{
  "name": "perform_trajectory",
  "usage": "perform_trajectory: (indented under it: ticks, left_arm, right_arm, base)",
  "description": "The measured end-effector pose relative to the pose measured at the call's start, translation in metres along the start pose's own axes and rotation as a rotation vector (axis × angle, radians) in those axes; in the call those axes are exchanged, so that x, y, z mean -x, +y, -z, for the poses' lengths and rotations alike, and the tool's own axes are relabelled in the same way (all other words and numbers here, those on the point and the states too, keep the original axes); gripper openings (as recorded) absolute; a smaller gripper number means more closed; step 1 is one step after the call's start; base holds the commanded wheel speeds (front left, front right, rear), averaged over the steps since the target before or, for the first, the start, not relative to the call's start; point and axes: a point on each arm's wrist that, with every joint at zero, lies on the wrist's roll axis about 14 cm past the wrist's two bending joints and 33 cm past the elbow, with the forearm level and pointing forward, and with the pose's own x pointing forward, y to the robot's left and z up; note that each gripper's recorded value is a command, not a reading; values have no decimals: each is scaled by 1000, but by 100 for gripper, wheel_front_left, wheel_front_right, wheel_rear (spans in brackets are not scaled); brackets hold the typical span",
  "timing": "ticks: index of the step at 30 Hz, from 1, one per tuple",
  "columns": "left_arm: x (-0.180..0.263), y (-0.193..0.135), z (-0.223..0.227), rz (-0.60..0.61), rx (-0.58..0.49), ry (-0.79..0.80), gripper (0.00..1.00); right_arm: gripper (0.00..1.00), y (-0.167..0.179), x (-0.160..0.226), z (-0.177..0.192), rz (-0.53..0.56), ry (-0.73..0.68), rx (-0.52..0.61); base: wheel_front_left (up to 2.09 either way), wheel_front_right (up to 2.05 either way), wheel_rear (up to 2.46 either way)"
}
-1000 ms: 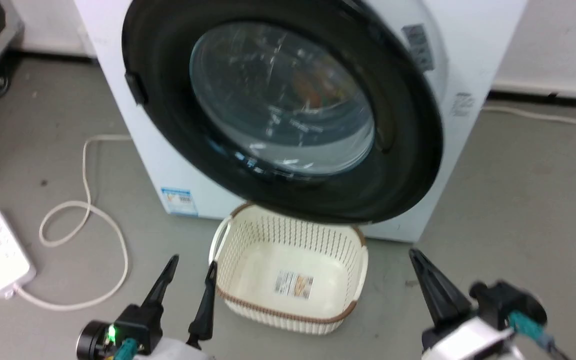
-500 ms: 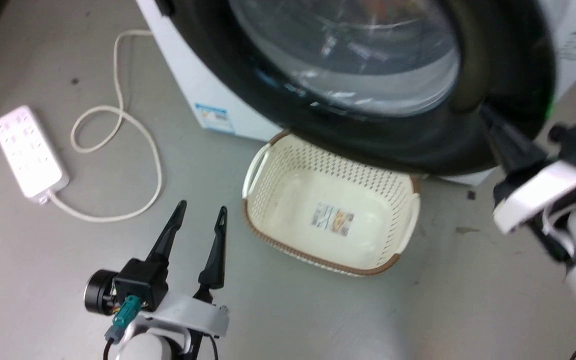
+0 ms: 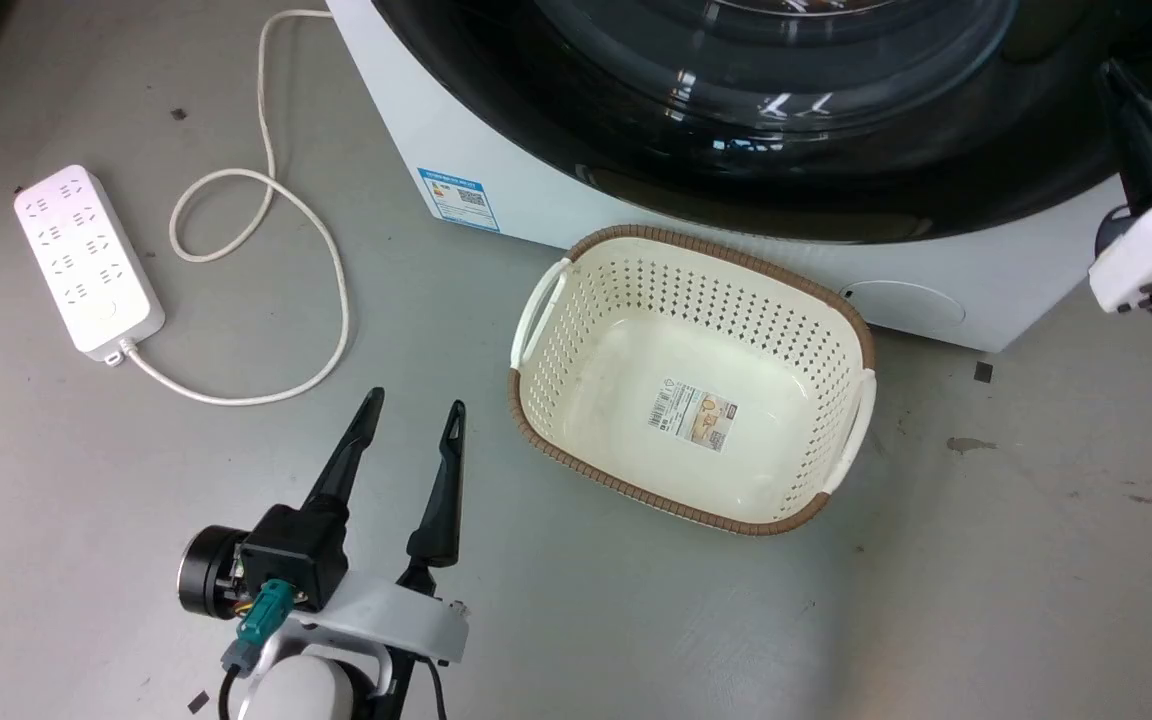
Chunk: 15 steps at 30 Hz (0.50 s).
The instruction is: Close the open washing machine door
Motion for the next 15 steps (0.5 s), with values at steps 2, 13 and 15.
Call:
perform_trajectory:
  ticks: [2,13,15]
  left_arm:
    - [-1,-1,1,0,0,2,100]
    - [2,-5,-3,-1,22,-6,100]
    - [4,-5,-9,-7,31,-24,100]
  right_arm:
    - [0,-3,-2,1,20,7,-15]
    - [13,3,8,-10,37,-13,-54]
    - [100,7,18,-12,29,-16,-51]
  base:
    - [0,0,0]
    - [0,0,0]
    - [0,0,0]
